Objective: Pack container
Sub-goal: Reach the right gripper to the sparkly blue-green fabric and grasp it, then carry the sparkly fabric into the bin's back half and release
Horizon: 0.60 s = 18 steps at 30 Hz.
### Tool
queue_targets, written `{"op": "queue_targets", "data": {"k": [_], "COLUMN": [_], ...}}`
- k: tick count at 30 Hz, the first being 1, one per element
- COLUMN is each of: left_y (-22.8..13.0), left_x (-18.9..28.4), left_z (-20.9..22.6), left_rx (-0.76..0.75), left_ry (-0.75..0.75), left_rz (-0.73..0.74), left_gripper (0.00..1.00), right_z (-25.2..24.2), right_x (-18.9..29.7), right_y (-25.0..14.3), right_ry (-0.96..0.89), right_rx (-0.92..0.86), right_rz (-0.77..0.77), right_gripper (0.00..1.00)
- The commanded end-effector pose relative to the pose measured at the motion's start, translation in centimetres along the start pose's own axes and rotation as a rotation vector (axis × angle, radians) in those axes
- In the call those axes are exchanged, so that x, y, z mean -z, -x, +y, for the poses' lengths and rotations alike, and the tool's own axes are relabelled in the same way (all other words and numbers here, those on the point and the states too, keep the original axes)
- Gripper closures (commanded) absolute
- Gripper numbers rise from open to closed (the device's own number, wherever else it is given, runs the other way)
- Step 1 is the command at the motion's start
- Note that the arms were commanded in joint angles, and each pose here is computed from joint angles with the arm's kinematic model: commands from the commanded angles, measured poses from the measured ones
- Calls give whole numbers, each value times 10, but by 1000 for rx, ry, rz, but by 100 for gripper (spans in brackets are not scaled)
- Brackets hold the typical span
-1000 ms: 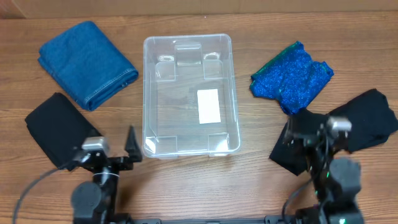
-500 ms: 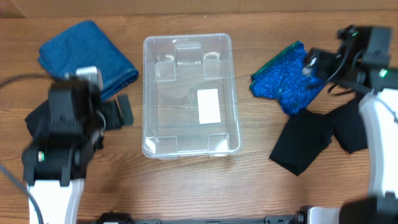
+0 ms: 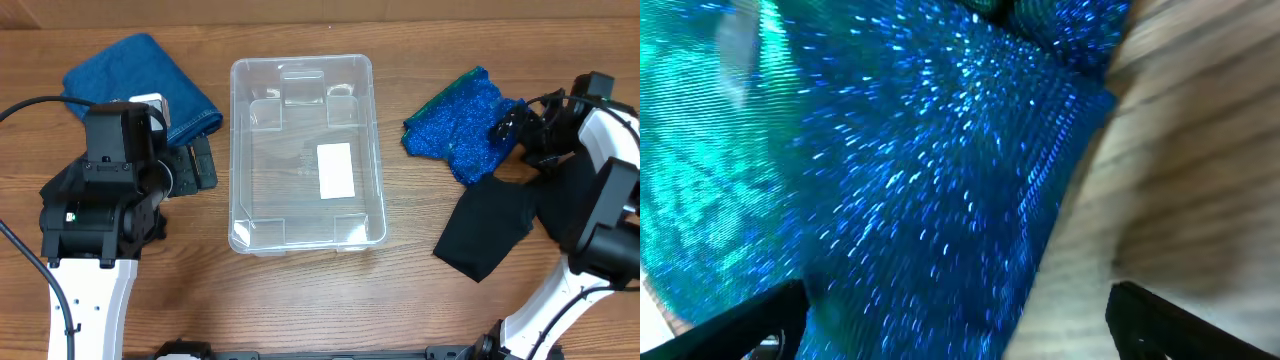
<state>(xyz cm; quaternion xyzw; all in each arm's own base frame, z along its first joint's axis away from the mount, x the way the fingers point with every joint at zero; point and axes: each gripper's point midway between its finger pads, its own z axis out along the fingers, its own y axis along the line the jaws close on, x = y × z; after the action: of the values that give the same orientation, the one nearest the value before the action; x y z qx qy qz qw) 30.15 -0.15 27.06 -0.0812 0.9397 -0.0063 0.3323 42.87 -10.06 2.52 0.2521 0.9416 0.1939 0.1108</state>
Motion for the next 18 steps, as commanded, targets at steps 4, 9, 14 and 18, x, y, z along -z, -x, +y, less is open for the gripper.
{"op": "queue_targets", "data": {"k": [4,9,14,18], "left_y": [7,5,3,3], "left_x": [6,6,6,6], "left_z": [-4,-4,-3,-1], "left_rx": [15,14,13,23], "left_ry": [-21,-22,-16,-6], "left_rz": [-19,-12,-6,-7], "left_gripper": [0,0,0,0], "right_z": [17,29,70,152], "right_x": [-25,-29,26,131], "right_y": [-4,-4,26,41], "right_ry": [79,86,142,198], "right_rx": [25,55,118,316], "right_rz": [38,33,-76,-271], "right_gripper": [26,96,96,96]}}
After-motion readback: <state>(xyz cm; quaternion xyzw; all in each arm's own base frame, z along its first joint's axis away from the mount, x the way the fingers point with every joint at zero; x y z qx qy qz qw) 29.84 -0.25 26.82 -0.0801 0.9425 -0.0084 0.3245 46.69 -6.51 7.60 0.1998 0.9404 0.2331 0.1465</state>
